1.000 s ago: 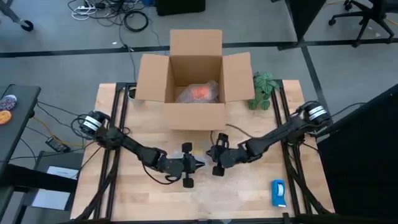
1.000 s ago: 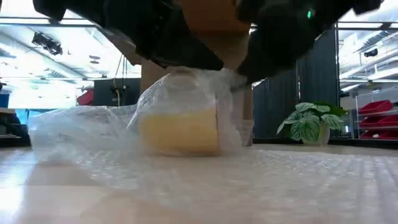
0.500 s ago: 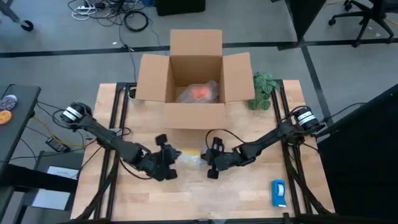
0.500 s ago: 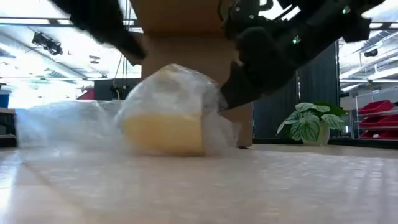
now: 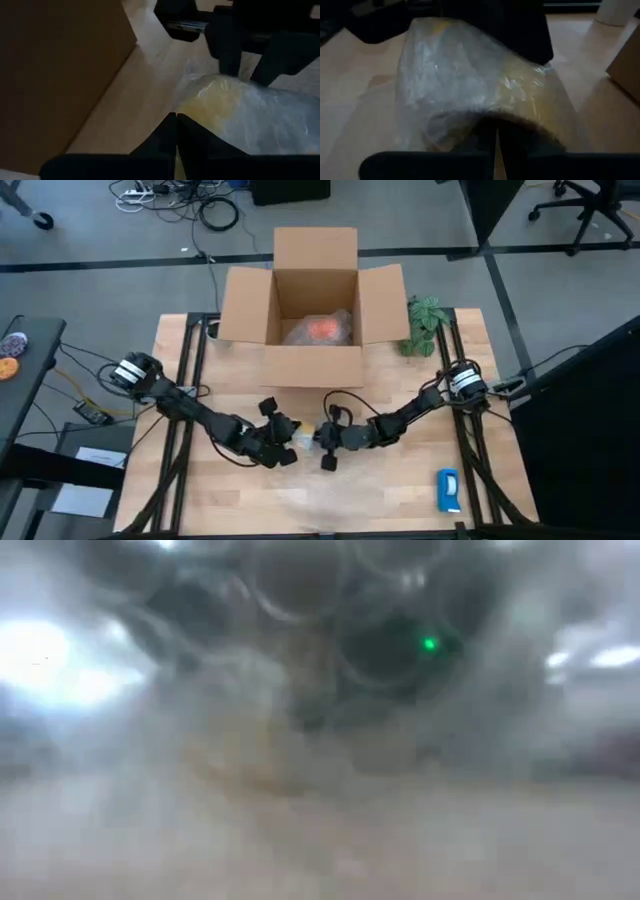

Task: Wrap mug
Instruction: Wrap the yellow mug with the bubble wrap

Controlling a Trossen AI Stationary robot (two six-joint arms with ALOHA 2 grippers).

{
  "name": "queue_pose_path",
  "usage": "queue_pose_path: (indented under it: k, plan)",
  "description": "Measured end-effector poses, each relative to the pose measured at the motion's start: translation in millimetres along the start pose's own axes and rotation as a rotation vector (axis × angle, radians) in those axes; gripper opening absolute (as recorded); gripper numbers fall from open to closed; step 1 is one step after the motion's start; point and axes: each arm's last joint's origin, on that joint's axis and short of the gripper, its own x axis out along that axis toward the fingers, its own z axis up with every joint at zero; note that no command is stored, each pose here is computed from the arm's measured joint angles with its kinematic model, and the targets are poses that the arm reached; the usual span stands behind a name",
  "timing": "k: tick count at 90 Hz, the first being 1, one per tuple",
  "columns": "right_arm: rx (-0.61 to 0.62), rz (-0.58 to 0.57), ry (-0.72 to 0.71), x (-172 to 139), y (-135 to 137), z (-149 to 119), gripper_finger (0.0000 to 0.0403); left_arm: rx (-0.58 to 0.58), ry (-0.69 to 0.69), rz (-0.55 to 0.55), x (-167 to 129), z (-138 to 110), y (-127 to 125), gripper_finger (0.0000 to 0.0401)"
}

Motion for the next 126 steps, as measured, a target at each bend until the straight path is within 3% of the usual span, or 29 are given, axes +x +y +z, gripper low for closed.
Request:
queue_pose_path:
  k: [26,64,96,117,126]
  plan:
    - [-0.008,-0.147,-0.048,1,-8,4,0.0000,0.083,-0.017,-0.037,-2,16,-5,0.0000]
    - [-0.030,-0.129,-0.028,-6,-2,10,0.0000,0.105,0.007,-0.026,-17,35,5,0.0000]
    - [-0.082,-0.137,0.188,-68,9,40,0.0000,0.122,-0.016,-0.020,-16,37,4,0.0000]
    - [0.044,-0.034,0.394,-115,20,41,0.0000,0.157,-0.067,-0.094,3,41,-6,0.0000]
    - [0.093,-0.028,0.413,-123,26,38,0.0000,0.169,-0.045,-0.105,12,34,-11,0.0000]
